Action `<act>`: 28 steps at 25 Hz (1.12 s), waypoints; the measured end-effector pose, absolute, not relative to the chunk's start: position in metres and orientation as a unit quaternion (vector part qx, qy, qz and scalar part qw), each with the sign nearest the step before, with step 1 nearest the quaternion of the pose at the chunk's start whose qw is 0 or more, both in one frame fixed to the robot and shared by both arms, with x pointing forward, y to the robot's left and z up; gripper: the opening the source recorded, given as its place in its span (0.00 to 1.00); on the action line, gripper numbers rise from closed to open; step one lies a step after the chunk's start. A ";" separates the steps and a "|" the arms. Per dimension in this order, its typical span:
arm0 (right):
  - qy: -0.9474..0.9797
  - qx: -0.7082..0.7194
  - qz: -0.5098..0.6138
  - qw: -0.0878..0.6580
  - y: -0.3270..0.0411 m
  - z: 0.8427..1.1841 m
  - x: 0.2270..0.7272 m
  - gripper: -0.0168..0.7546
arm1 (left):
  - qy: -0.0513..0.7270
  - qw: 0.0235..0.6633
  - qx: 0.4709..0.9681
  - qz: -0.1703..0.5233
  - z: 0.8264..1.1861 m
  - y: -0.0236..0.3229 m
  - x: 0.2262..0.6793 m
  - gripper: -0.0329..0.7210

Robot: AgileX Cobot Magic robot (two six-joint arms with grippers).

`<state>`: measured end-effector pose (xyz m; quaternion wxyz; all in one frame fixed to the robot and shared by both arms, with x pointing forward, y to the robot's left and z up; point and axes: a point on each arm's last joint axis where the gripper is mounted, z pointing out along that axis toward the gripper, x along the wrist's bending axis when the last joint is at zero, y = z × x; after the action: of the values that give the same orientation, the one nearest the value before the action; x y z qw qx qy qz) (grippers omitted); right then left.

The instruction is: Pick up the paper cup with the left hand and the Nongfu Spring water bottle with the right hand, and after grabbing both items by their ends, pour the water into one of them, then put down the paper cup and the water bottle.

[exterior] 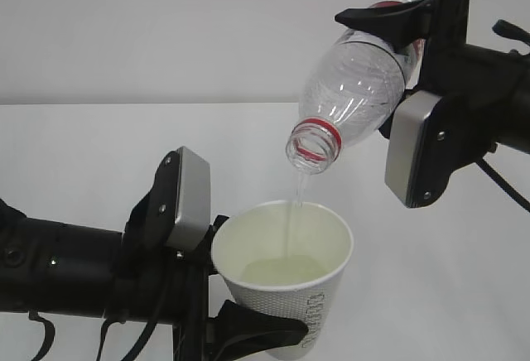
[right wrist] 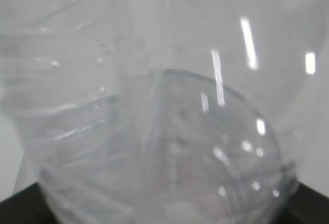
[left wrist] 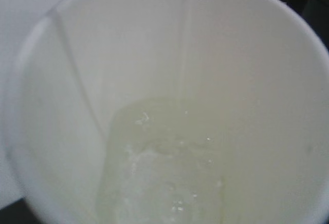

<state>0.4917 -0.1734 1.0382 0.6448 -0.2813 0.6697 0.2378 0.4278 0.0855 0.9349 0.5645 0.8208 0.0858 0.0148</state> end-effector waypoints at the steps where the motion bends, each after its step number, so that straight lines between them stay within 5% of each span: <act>1: 0.669 -0.282 0.237 0.645 -0.173 1.038 0.492 0.70 | 0.086 0.564 0.821 0.015 0.935 0.085 0.428 0.70; 28: 0.669 -0.283 0.237 0.645 -0.173 1.038 0.492 0.70 | 0.086 0.564 0.821 0.015 0.935 0.085 0.428 0.70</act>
<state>0.4917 -0.1734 1.0382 0.6453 -0.2826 0.6691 0.2366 0.4278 0.0855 0.9349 0.5645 0.8208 0.0858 0.0148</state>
